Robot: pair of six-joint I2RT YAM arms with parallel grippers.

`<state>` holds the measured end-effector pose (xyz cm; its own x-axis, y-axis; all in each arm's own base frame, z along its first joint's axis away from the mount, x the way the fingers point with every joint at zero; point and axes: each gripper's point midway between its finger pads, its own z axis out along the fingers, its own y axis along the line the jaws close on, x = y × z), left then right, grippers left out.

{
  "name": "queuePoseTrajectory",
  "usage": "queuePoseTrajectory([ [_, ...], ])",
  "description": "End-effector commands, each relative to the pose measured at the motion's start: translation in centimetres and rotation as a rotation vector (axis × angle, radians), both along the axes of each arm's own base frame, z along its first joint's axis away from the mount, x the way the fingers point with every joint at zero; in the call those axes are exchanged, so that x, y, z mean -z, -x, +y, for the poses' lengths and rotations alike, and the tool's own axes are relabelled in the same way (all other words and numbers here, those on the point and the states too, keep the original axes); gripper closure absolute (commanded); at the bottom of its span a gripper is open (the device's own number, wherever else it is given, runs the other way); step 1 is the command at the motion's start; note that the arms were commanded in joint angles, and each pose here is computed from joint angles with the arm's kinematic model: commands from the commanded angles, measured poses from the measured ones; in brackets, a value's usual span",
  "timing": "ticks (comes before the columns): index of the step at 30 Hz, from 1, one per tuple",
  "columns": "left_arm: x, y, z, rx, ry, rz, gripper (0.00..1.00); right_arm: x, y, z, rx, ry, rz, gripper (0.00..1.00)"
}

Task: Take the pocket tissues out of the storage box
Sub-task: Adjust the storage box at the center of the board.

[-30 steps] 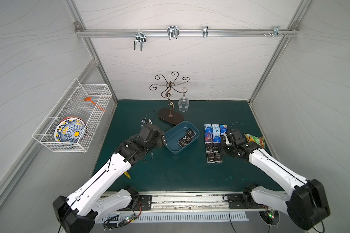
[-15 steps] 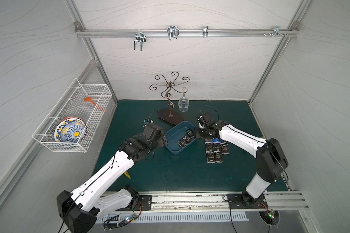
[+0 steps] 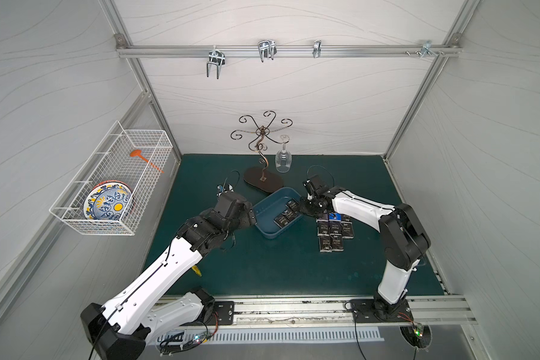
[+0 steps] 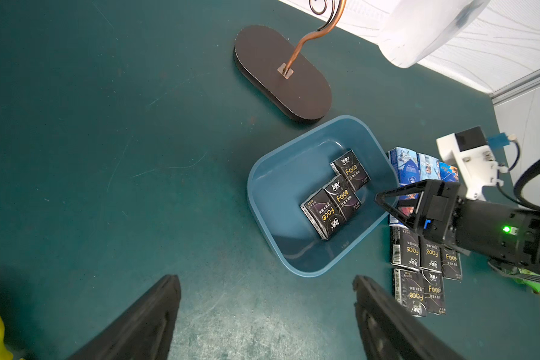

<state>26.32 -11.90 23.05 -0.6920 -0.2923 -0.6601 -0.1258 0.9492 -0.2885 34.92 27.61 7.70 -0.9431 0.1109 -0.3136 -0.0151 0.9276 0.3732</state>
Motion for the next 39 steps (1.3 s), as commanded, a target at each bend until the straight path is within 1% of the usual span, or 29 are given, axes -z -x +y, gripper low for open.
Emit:
queuePoseTrajectory([
  [1, -1.9, -0.1, 0.2, -0.002, 0.006, -0.056, 0.09, -0.1, -0.4, 0.4, 0.005, -0.029, -0.004, 0.60],
  [4, -1.9, -0.1, 0.2, -0.005, 0.010, -0.056, 0.09, 0.1, -0.3, 0.7, -0.023, -0.028, 0.000, 0.66],
  [8, -1.9, 0.0, 0.2, -0.005, 0.013, -0.056, 0.09, 0.6, 0.1, 1.1, -0.086, -0.023, 0.015, 0.70],
  [13, -1.8, -0.1, 0.2, -0.007, 0.015, -0.054, 0.09, 1.3, 0.4, 1.0, -0.165, 0.019, 0.027, 0.73],
  [19, -1.7, -0.3, 0.1, -0.009, 0.014, -0.052, 0.09, 1.2, 0.1, 0.3, -0.252, 0.087, 0.012, 0.75],
  [26, -1.7, -0.4, 0.0, -0.012, 0.011, -0.050, 0.09, 1.7, -0.4, -0.5, -0.377, 0.162, 0.034, 0.77],
  [28, -1.6, -0.5, 0.0, -0.011, 0.009, -0.047, 0.09, 1.9, -0.5, -0.6, -0.391, 0.177, 0.034, 0.77],
  [32, -1.4, -0.6, -0.2, -0.010, 0.006, -0.042, 0.09, 0.7, -1.0, -0.3, -0.404, 0.177, -0.007, 0.69],
  [35, -1.3, -0.7, -0.3, -0.010, 0.009, -0.039, 0.09, -1.5, -0.9, 0.4, -0.407, 0.168, -0.062, 0.63],
  [39, -1.3, -0.8, -0.4, -0.008, 0.010, -0.037, 0.09, -4.9, -0.5, 1.2, -0.422, 0.179, -0.144, 0.58],
])
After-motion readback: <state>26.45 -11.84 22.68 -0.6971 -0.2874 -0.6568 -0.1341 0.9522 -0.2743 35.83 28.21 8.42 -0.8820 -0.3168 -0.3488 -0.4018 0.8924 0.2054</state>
